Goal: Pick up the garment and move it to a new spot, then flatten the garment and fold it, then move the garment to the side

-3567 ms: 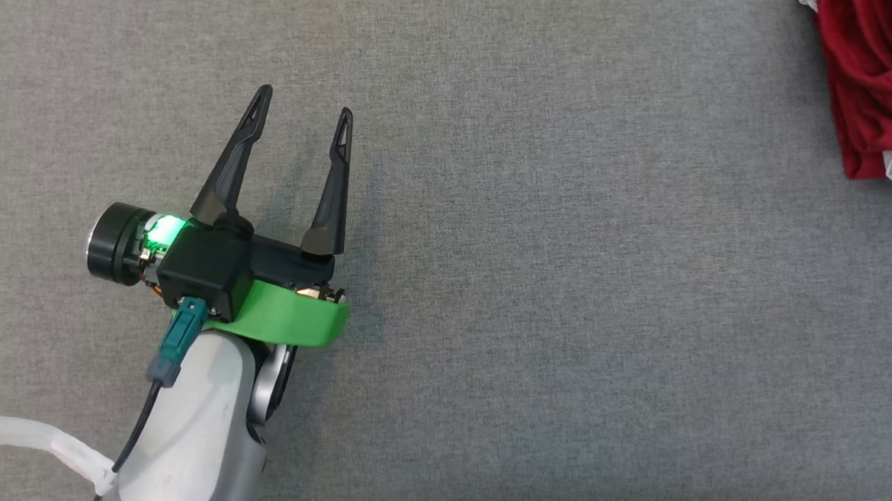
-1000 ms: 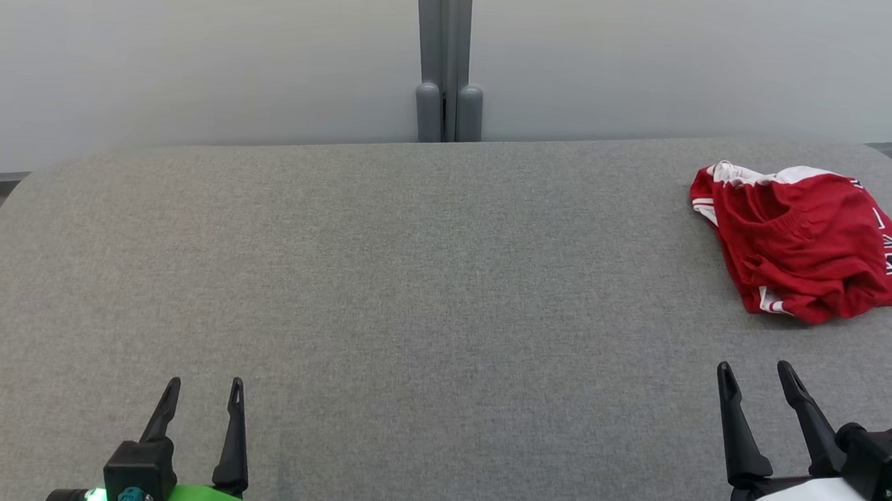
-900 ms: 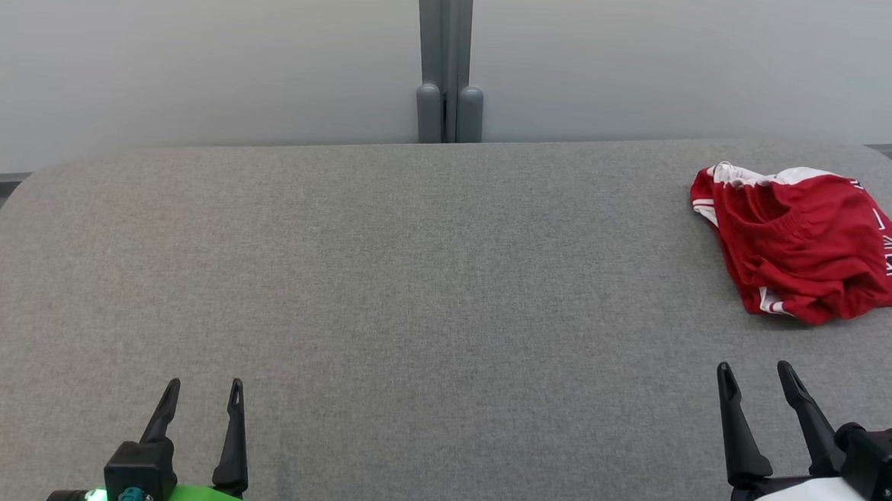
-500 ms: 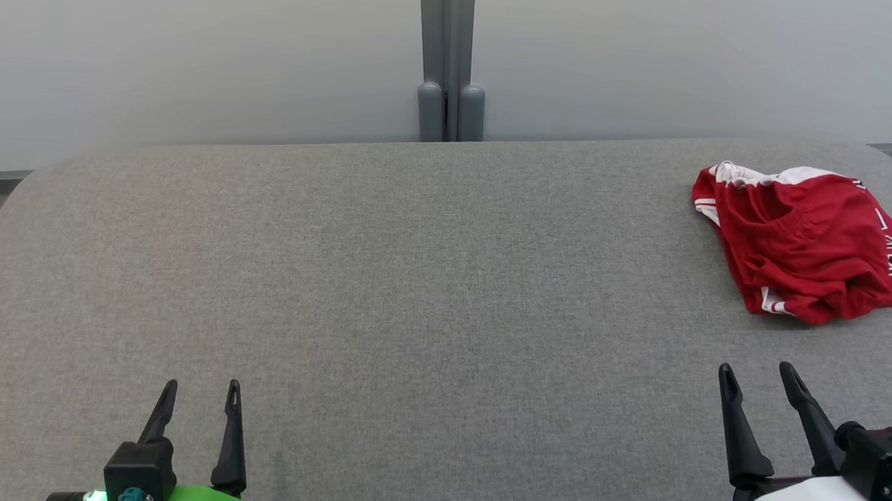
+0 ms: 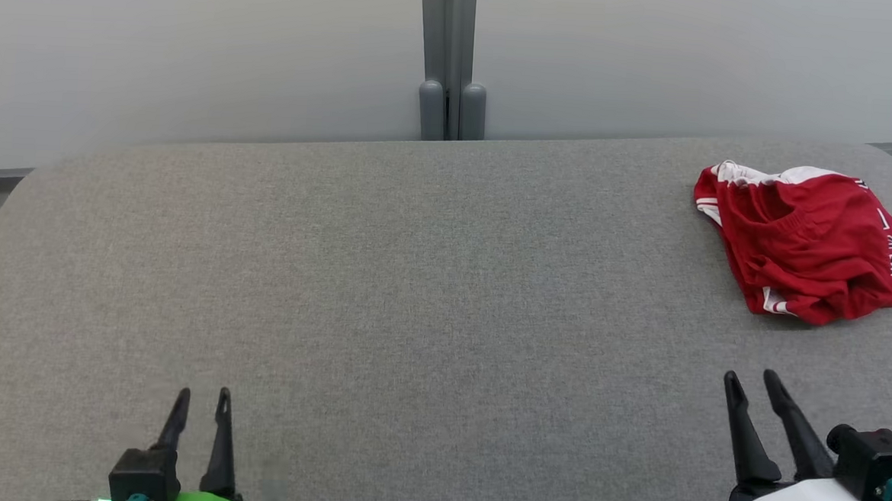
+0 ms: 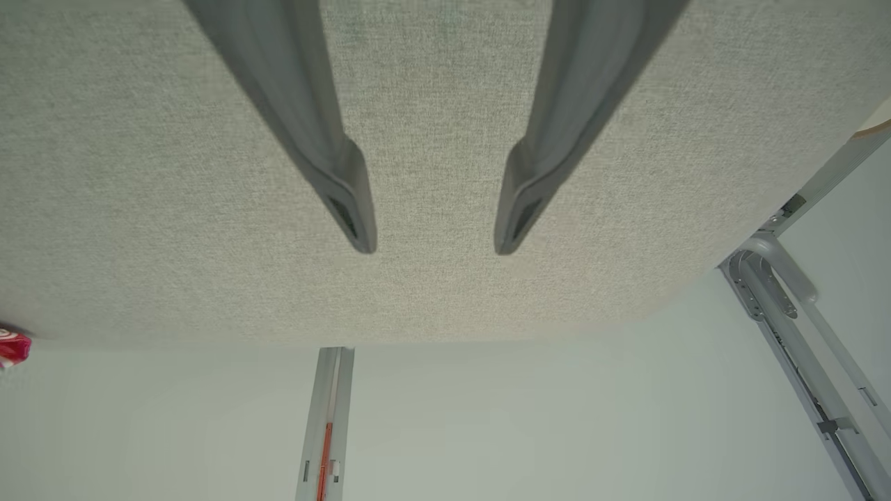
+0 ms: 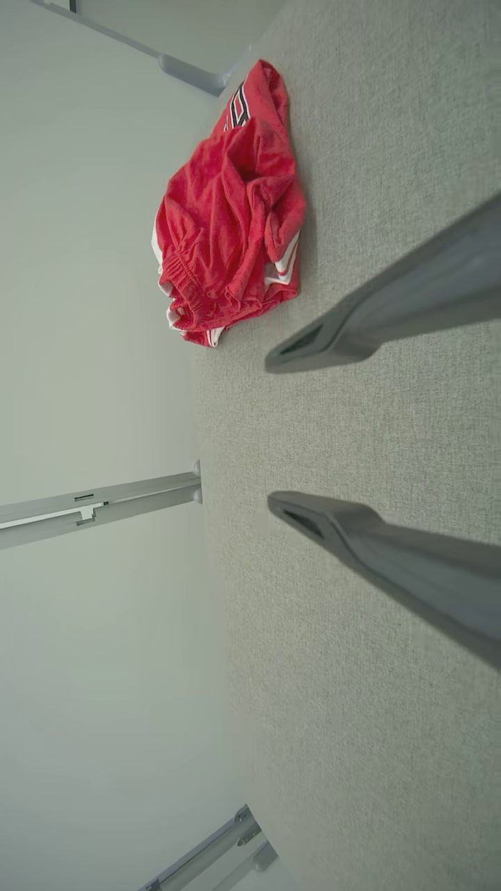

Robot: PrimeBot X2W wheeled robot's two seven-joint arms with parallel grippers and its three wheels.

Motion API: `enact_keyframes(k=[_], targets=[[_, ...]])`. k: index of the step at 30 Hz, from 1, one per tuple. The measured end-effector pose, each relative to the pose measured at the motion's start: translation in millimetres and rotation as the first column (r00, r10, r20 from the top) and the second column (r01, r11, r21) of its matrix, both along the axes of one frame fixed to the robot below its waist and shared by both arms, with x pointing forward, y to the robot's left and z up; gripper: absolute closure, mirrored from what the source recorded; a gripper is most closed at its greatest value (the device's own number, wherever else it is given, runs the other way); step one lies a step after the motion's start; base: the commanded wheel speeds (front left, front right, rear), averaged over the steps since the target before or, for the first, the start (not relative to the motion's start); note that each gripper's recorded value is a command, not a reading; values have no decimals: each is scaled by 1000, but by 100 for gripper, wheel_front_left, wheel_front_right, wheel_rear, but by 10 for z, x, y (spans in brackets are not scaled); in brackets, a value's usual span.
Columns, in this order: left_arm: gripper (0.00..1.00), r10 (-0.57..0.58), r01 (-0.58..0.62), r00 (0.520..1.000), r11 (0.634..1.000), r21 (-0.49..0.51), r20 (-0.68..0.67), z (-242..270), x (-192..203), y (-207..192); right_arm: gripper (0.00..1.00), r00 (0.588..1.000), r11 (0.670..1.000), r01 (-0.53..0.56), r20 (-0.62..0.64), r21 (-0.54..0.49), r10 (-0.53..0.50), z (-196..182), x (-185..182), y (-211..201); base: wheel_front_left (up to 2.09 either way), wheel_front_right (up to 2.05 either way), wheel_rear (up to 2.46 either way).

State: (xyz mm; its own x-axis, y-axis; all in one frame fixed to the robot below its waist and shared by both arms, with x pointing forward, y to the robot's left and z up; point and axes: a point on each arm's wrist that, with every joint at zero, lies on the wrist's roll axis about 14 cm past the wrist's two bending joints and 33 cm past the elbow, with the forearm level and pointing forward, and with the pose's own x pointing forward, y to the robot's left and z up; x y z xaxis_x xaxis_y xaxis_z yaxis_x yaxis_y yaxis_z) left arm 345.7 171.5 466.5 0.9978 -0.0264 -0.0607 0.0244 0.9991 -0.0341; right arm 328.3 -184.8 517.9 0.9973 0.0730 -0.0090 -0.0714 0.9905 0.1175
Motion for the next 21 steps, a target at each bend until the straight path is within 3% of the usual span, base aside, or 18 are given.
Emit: enact_keyframes(k=[3,10,21], targets=[[100,7,-7,999,1000,-15,-38,-100,-35,2,100,1000,1000,1,-25,21,0,-82,-15,14,0,0,0],[100,44,-56,996,987,-152,-82,-152,-31,64,100,999,987,14,-47,161,-7,-142,0,2,0,0,0],[100,76,-116,989,932,-344,-128,-174,2,126,100,998,936,30,-54,350,-12,-148,88,-15,0,0,0]])
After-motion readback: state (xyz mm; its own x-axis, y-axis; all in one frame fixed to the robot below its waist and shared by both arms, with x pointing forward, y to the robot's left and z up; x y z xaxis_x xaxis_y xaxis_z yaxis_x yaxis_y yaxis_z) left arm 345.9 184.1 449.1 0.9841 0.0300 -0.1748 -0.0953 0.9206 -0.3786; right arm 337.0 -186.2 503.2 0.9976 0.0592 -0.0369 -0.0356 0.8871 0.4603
